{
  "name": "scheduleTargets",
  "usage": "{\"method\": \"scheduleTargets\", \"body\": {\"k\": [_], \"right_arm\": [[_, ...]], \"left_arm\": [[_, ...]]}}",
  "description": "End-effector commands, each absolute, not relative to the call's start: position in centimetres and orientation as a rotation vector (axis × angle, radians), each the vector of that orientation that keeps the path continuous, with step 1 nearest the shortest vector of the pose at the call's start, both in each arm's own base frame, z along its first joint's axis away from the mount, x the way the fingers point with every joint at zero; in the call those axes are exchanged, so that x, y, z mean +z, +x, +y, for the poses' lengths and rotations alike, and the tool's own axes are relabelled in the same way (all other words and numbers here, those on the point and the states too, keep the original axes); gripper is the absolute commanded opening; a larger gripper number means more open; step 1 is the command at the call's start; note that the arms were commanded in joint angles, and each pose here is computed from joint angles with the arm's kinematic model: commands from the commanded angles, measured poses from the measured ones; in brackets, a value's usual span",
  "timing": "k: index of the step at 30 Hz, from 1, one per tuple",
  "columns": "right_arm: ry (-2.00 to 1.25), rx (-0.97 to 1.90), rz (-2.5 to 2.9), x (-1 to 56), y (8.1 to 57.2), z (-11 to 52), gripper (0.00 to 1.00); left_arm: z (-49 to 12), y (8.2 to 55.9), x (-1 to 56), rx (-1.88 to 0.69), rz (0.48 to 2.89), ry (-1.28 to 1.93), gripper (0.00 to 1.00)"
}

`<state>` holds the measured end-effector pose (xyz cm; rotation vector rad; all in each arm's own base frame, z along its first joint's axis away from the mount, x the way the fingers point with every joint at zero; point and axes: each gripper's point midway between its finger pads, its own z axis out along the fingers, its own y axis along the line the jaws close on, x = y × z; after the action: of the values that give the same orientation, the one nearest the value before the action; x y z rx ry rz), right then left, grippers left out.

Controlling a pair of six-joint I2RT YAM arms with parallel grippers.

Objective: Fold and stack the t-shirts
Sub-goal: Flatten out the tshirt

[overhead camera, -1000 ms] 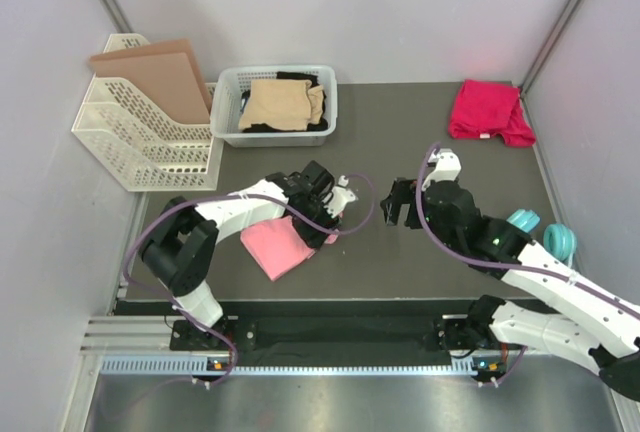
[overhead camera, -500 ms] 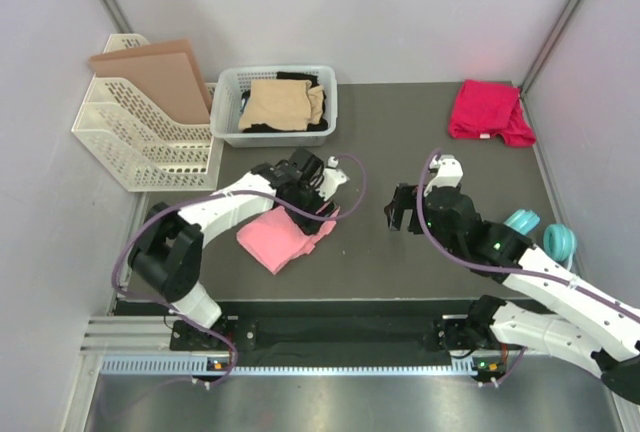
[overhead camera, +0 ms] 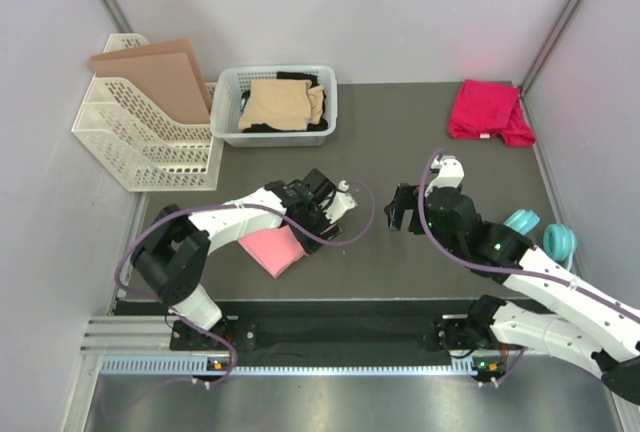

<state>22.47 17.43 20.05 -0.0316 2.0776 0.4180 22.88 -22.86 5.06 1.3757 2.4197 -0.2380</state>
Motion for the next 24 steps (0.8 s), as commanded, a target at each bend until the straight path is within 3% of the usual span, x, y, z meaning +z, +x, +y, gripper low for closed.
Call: {"method": "scheduleTargets", "body": {"k": [1, 4, 6, 7, 8, 12, 24], "right_arm": [[-0.011, 0.452, 2.031, 21.5, 22.4, 17.5, 0.93], [-0.011, 0.454, 2.031, 21.5, 22.5, 17.5, 0.93], [-0.016, 0.455, 2.036, 21.4, 22.5, 17.7, 0.93], [-0.016, 0.464, 2.034, 21.5, 22.5, 17.8, 0.93], [-0.021, 0.464, 2.039, 21.4, 22.5, 17.9, 0.93], [-0.029, 0.467, 2.041, 21.3, 22.5, 18.1, 0.93], [-0.044, 0.492, 2.033, 21.0, 22.9, 19.0, 0.93]], "left_arm": [[-22.9, 24.6, 4.1, -0.158, 2.381, 1.364, 0.70], [-23.2, 24.9, 3.6, -0.154, 2.395, 1.367, 0.69], [-23.4, 25.1, 3.7, -0.155, 2.389, 1.368, 0.59], [-23.5, 25.2, 3.7, -0.153, 2.386, 1.369, 0.51], [-23.6, 25.4, 3.9, -0.156, 2.381, 1.366, 0.32], [-23.0, 26.6, 5.4, -0.098, 2.364, 1.319, 0.00], [-18.4, 27.7, 20.6, -0.074, 2.172, 1.143, 0.01]]}}
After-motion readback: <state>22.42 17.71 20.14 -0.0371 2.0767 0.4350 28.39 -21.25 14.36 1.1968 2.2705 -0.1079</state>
